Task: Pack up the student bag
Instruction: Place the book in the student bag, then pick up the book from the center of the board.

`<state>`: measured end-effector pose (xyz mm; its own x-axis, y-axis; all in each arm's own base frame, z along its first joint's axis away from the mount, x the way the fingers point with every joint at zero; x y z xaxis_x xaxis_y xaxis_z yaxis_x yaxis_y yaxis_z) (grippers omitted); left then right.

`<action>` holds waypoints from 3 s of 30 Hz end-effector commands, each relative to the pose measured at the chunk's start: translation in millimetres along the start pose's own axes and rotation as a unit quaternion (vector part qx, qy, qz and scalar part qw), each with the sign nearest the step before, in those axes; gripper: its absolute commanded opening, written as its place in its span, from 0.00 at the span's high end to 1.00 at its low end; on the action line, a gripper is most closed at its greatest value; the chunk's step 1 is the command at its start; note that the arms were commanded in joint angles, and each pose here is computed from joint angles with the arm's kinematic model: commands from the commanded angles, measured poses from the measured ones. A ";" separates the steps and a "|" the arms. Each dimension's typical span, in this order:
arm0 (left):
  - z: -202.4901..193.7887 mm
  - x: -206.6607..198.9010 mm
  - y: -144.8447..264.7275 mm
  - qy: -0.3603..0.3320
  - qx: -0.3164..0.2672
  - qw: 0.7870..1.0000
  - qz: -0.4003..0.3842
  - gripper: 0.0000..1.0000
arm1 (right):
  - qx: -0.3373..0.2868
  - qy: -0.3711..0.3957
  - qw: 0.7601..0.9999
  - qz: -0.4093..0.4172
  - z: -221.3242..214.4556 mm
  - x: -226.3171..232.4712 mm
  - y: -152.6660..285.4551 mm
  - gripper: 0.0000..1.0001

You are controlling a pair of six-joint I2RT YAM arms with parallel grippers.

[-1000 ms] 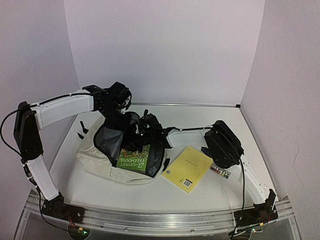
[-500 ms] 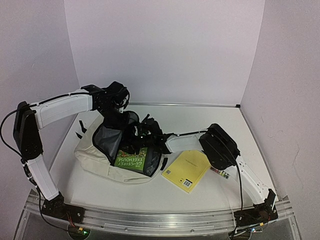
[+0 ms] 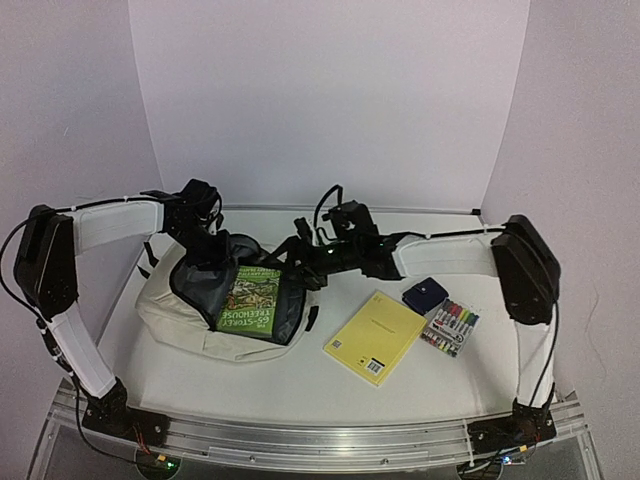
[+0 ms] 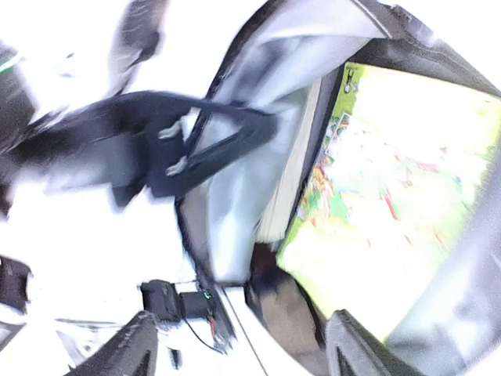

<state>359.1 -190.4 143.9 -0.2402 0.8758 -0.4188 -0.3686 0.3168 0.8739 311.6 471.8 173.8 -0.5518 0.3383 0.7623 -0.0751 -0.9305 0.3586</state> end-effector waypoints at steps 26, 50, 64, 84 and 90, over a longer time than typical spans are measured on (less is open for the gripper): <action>-115.7 -175.9 -13.4 -0.220 0.099 0.955 -0.170 0.24 | 0.070 -0.154 0.963 -0.212 -113.5 -118.8 246.2 0.03; -184.0 -192.6 -123.7 -0.213 0.198 0.948 -0.132 0.31 | 0.121 -0.211 0.946 -0.215 -165.0 -162.2 225.2 0.19; -210.5 -217.2 -86.3 -0.231 0.225 0.916 -0.240 0.63 | 0.134 -0.156 0.960 -0.192 -144.6 -165.0 203.4 0.32; -145.2 -198.0 -11.8 -0.165 0.078 0.960 -0.213 0.83 | 0.043 -0.018 0.992 -0.115 -40.1 -111.4 100.8 0.40; -123.2 -140.8 -15.0 -0.097 0.055 0.983 -0.147 0.78 | 0.044 -0.035 0.991 -0.122 -31.6 -136.2 55.8 0.40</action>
<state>290.0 -379.8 150.8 0.1056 0.8010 -0.5893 -0.2470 0.5952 0.7647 338.1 335.8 79.9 -0.4390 0.6089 0.6606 -0.1037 -0.7647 0.6360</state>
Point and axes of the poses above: each gripper's point midway between its finger pads, its own y axis back along the fingers, its own x axis along the line the jaws close on, z = x × y, the point moved 3 cm from there along y, back along the fingers, and after that the axes turned 15 degrees about y, right-handed, at the moved point
